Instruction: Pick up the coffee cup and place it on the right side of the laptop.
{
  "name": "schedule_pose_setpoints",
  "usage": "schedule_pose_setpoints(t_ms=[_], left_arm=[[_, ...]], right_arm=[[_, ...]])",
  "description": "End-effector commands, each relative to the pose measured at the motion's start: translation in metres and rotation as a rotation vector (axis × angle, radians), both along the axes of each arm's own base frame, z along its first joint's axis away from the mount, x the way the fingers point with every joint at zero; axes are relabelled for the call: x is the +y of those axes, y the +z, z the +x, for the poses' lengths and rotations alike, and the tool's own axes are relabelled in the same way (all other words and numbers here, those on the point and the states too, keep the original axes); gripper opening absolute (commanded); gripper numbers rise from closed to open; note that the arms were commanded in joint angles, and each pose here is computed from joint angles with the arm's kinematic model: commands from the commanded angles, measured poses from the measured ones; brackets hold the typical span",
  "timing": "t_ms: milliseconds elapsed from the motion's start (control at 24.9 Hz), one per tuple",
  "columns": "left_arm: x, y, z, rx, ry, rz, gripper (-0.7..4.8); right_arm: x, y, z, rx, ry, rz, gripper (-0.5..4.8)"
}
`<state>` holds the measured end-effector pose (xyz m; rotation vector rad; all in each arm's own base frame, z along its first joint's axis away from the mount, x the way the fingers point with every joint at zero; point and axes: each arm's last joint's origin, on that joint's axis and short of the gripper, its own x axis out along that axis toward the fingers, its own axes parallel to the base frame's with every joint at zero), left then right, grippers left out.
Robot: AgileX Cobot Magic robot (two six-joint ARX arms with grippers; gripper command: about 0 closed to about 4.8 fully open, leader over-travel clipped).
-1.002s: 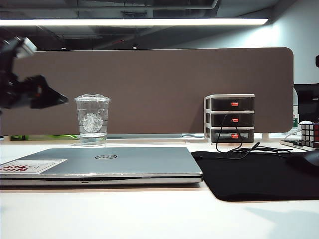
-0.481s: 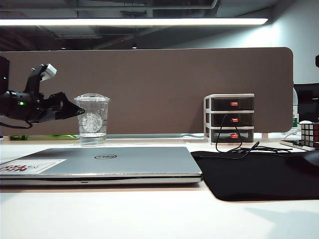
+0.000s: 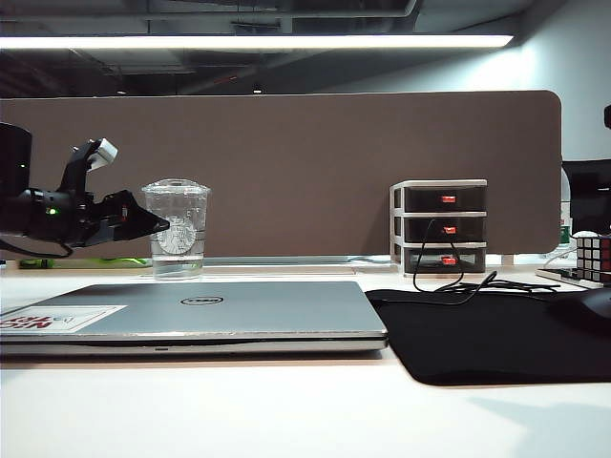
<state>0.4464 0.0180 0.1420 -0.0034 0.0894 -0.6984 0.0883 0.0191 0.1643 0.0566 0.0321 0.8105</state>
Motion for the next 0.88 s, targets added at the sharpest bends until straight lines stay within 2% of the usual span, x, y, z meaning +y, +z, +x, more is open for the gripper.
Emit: schedule_pose_setpoints(t_ms=[40, 441, 601, 882], left_arm=[[-0.001, 0.004, 0.007, -0.011, -0.01, -0.002, 4.79], [-0.027, 0.009, 0.027, -0.044, -0.038, 0.008, 4.79], [-0.031, 0.002, 0.036, -0.019, -0.041, 0.002, 4.79], [-0.035, 0.002, 0.045, -0.037, -0.049, 0.002, 4.79]], right_arm=[[0.0, -0.001, 0.0, -0.009, 0.002, -0.002, -0.01], [0.0, -0.001, 0.0, -0.01, 0.003, -0.003, -0.01], [0.0, -0.001, 0.0, -0.01, 0.004, -0.003, -0.01], [0.0, -0.001, 0.0, -0.01, 0.004, -0.003, -0.01]])
